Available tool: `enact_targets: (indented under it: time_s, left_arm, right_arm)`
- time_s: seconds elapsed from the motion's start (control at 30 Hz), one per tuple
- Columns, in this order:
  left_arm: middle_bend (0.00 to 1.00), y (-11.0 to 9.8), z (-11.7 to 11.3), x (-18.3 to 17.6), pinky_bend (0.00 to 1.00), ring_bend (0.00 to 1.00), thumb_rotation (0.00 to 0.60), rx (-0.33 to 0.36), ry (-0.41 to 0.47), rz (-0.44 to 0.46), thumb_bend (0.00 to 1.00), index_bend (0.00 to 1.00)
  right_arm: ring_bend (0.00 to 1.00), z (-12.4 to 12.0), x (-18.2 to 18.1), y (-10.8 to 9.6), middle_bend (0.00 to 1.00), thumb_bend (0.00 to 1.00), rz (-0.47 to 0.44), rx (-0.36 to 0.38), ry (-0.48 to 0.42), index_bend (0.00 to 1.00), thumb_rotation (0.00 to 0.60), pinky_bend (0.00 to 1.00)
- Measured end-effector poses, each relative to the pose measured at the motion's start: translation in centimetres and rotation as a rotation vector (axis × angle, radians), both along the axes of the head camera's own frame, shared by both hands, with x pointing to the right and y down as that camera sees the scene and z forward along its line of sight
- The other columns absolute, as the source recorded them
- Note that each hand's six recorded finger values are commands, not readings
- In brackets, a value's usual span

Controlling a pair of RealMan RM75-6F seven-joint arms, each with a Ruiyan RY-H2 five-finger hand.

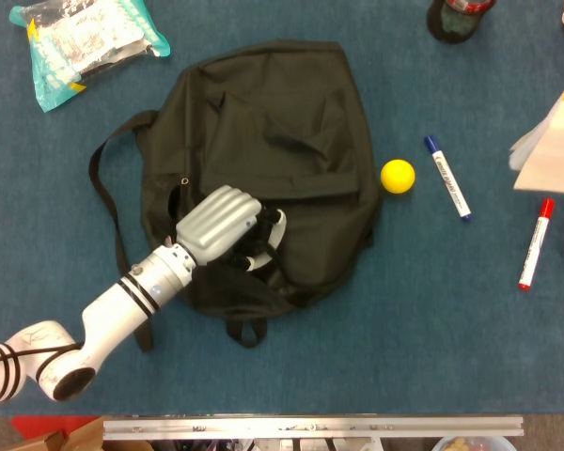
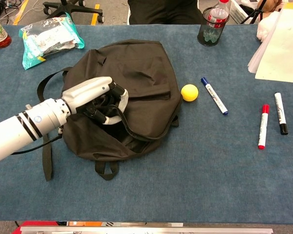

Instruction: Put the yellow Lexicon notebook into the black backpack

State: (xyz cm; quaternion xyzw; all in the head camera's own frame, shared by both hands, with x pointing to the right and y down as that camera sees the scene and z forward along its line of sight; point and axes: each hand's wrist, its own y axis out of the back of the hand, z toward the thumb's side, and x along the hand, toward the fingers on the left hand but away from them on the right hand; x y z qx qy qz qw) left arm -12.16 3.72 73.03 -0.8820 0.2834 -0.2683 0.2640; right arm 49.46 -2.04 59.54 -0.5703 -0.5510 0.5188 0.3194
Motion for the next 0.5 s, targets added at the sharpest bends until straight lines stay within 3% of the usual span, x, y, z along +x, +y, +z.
enact_targets:
  time_s: [0.5]
  left_arm:
    - [0.67, -0.7, -3.9, 0.1, 0.88, 0.67, 0.6, -0.263, 0.179, -0.177, 0.32, 0.64]
  right_arm:
    - [0.53, 1.5, -4.3, 1.6, 0.68, 0.67, -0.077, -0.298, -0.296, 0.74, 0.6, 0.7]
